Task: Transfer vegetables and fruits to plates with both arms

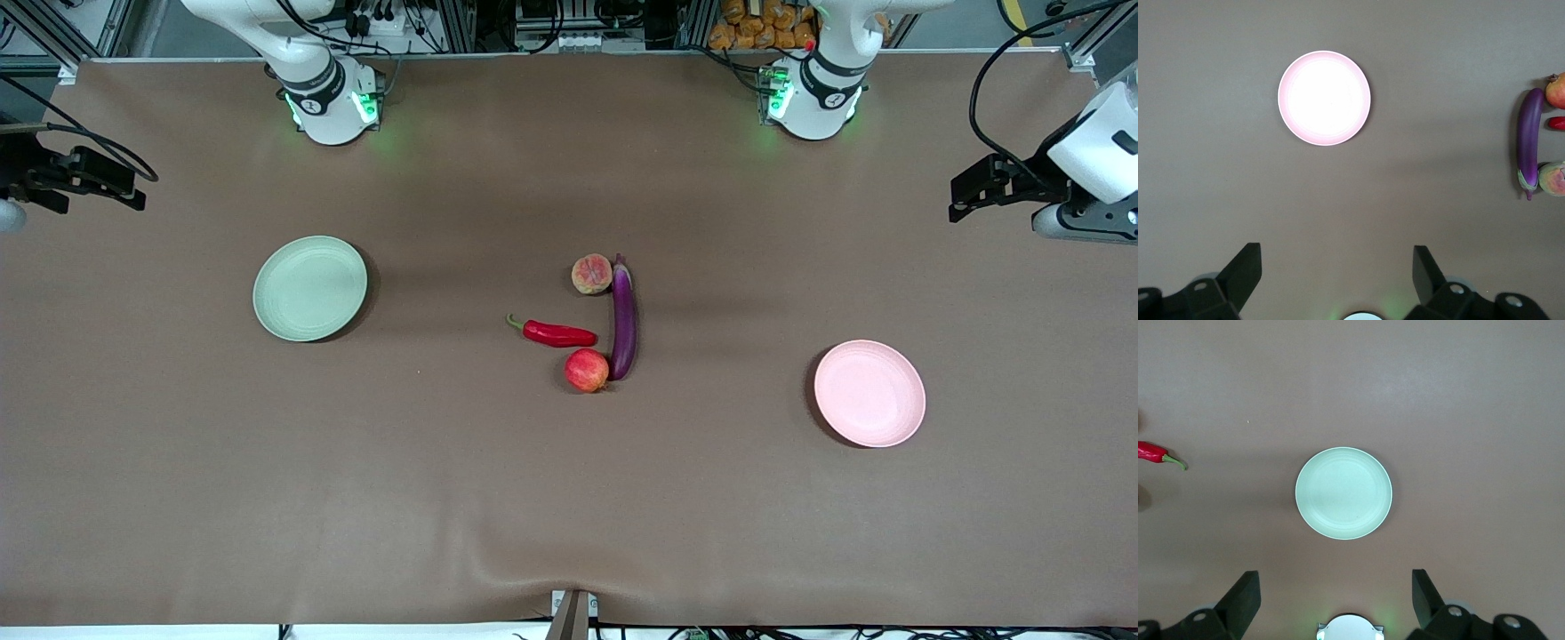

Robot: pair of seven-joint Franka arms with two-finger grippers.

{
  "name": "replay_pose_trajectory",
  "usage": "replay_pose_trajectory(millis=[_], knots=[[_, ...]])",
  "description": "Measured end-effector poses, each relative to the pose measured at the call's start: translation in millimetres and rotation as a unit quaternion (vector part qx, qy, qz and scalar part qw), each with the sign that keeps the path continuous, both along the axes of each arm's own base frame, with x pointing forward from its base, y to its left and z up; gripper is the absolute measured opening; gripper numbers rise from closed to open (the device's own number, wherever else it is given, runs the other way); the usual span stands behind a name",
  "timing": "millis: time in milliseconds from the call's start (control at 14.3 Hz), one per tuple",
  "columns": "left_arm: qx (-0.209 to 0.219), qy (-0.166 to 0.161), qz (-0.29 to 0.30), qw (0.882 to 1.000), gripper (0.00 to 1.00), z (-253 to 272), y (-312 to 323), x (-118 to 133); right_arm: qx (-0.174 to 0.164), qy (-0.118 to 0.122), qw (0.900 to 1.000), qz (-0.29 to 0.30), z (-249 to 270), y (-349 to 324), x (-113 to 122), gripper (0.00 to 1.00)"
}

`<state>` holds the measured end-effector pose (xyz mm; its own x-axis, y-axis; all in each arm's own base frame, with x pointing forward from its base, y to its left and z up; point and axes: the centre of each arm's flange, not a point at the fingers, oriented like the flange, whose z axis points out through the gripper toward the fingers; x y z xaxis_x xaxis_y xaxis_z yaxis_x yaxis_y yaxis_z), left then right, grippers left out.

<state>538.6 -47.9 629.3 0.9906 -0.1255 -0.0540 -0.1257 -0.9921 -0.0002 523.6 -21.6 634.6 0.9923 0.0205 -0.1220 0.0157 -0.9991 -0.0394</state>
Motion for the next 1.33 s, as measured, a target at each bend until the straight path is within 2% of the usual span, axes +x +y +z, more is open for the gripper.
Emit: replay_pose_trajectory(millis=[210,420,769,909,1119,1329], knots=[[0.000,0.003,0.007,1.000,1.00,-2.7,4.7,1.7,-0.001,-0.001,1.000,0.000,0.1,-0.1,0.1,1.00],[-0.002,0.006,0.019,1.000,1.00,-6.5,17.8,4.7,-0.019,-0.001,1.000,0.006,0.4,2.8,0.4,1.00],[-0.002,0.002,0.002,1.000,1.00,-2.2,-0.3,3.6,-0.026,-0.001,1.000,0.011,0.5,6.3,0.5,1.00],[-0.019,0.003,0.002,1.000,1.00,-2.4,-5.7,3.3,-0.026,-0.001,1.000,0.011,0.5,6.3,0.5,1.00],[-0.066,0.030,0.044,0.996,1.00,-20.5,-26.4,10.4,-0.026,-0.001,1.000,0.011,0.5,6.2,0.5,1.00],[-0.061,0.082,0.042,0.994,1.00,-75.5,-95.2,23.3,-0.026,-0.001,1.000,0.010,0.2,5.2,0.4,1.00]])
